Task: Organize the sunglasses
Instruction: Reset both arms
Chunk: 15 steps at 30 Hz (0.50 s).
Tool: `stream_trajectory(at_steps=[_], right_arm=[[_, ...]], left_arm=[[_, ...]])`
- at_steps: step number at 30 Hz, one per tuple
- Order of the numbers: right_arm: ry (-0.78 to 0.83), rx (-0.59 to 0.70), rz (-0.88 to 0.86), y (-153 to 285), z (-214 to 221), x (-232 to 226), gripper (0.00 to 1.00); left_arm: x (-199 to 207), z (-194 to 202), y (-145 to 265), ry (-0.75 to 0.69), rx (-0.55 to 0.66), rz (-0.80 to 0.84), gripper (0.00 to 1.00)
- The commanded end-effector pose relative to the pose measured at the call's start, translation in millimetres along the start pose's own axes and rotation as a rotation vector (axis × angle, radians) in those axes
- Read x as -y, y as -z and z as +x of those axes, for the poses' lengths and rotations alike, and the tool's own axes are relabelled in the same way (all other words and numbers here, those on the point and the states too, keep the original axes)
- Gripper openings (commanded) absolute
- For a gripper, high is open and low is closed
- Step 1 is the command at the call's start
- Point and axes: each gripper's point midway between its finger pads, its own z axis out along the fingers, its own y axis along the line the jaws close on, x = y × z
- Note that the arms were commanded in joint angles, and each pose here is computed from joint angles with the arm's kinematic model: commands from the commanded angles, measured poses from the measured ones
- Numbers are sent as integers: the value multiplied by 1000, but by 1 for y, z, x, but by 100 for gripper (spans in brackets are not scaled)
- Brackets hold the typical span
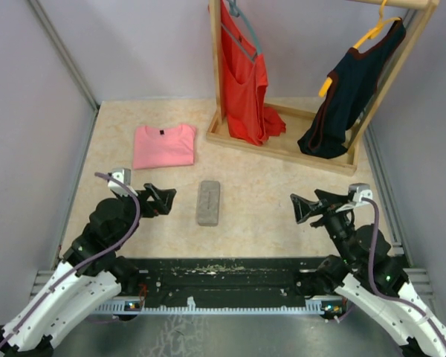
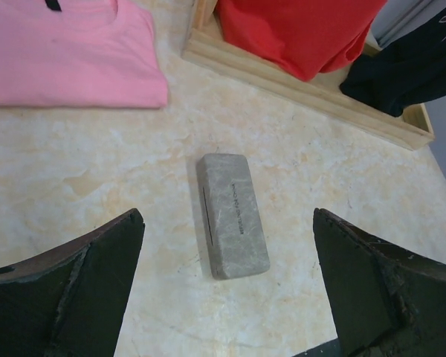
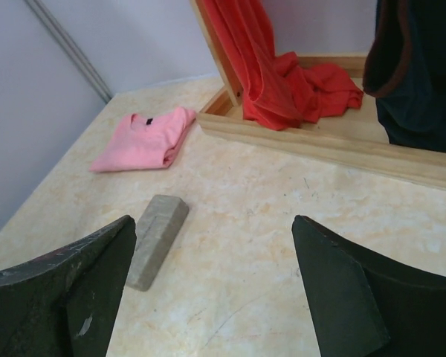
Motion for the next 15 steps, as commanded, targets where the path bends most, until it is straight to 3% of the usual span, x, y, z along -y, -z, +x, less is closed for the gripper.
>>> stream_trajectory(at_steps=[1, 15], right_arm=[[-65, 48, 63, 8, -9, 13, 88], [-56, 17, 64, 3, 2, 12, 91]], left_arm=[[-14, 18, 4, 62, -33, -51, 100], [-31, 37, 5, 69, -71, -119, 100]])
